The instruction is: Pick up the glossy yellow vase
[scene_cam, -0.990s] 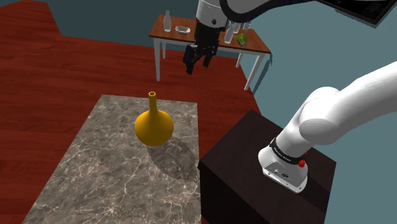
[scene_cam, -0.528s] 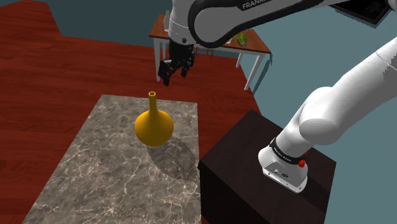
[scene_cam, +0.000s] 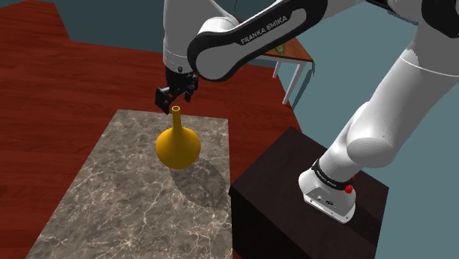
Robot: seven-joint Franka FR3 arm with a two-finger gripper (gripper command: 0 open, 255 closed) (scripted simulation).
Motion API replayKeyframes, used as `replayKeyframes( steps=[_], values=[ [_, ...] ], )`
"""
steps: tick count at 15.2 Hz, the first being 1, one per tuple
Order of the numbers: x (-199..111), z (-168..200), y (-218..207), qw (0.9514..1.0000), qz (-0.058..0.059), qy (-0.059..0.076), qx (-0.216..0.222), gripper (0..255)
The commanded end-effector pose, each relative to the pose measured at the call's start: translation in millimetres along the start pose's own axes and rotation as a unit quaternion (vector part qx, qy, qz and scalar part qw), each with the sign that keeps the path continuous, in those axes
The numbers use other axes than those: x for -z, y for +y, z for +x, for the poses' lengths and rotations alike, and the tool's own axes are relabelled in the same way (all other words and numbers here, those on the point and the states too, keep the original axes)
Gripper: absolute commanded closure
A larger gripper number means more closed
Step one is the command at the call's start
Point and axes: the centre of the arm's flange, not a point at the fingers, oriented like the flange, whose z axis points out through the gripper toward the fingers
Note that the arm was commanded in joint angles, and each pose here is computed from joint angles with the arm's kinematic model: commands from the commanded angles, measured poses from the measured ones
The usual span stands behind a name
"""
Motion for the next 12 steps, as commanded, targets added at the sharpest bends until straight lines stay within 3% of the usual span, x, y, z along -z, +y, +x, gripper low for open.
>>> replayKeyframes(
  steps=[1, 8, 9, 12],
  values=[
    [-11.3, 3.9, -2.9, 1.0000, 0.000, 0.002, 0.001, 0],
    [-40.3, -0.9, -2.9, 1.0000, 0.000, 0.002, 0.001, 0],
    [-39.9, -1.0, -2.8, 1.0000, 0.000, 0.002, 0.001, 255],
    [-39.9, -0.9, -2.8, 1.0000, 0.000, 0.002, 0.001, 255]
  ],
)
